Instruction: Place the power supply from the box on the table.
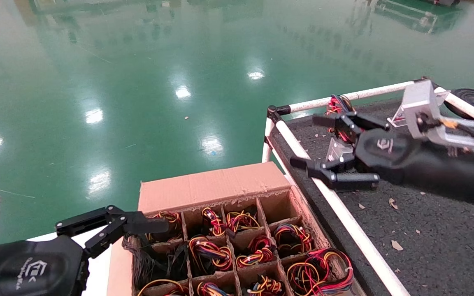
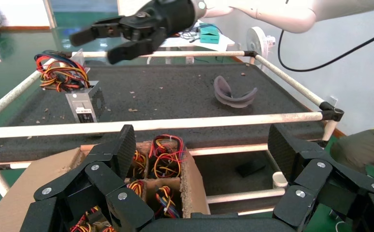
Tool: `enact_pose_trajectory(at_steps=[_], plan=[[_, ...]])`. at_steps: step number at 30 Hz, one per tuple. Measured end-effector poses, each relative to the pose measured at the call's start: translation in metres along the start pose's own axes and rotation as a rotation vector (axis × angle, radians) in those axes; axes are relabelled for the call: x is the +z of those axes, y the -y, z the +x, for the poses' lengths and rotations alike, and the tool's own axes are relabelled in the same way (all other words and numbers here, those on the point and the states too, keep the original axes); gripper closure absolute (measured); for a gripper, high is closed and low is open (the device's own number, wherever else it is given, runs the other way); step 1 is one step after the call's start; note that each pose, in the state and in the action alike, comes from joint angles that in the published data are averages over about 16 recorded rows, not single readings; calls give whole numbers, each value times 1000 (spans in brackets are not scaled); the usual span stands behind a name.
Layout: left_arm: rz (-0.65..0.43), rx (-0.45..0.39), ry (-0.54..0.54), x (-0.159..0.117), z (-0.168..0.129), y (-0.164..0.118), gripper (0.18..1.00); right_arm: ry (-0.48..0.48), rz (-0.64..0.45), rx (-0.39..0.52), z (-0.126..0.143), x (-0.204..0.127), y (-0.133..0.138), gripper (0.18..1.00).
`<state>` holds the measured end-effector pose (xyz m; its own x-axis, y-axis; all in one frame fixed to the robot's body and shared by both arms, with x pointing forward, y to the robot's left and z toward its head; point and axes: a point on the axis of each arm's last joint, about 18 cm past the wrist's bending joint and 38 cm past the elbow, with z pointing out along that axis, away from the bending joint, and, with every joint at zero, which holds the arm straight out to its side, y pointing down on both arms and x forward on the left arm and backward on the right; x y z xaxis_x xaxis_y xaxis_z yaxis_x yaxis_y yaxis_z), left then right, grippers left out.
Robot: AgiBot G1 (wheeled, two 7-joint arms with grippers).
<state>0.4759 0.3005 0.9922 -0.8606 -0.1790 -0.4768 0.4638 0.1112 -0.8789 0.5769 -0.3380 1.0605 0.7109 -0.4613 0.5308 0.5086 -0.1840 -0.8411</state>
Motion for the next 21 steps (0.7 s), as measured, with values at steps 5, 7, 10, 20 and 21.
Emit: enact_pose_trajectory(at_steps=[5, 7, 10, 20, 21], plan=[[0, 0, 0, 0, 0, 0, 184, 63, 18, 14, -26, -5, -2, 179], [0, 0, 0, 0, 0, 0, 184, 90, 25, 21, -37, -7, -2, 179], [0, 0, 0, 0, 0, 0, 184, 131, 33, 30, -53, -10, -3, 179], [0, 0, 0, 0, 0, 0, 184, 272, 48, 65, -108, -22, -1, 179], [0, 0, 0, 0, 0, 0, 184, 279, 49, 67, -111, -22, 0, 179]])
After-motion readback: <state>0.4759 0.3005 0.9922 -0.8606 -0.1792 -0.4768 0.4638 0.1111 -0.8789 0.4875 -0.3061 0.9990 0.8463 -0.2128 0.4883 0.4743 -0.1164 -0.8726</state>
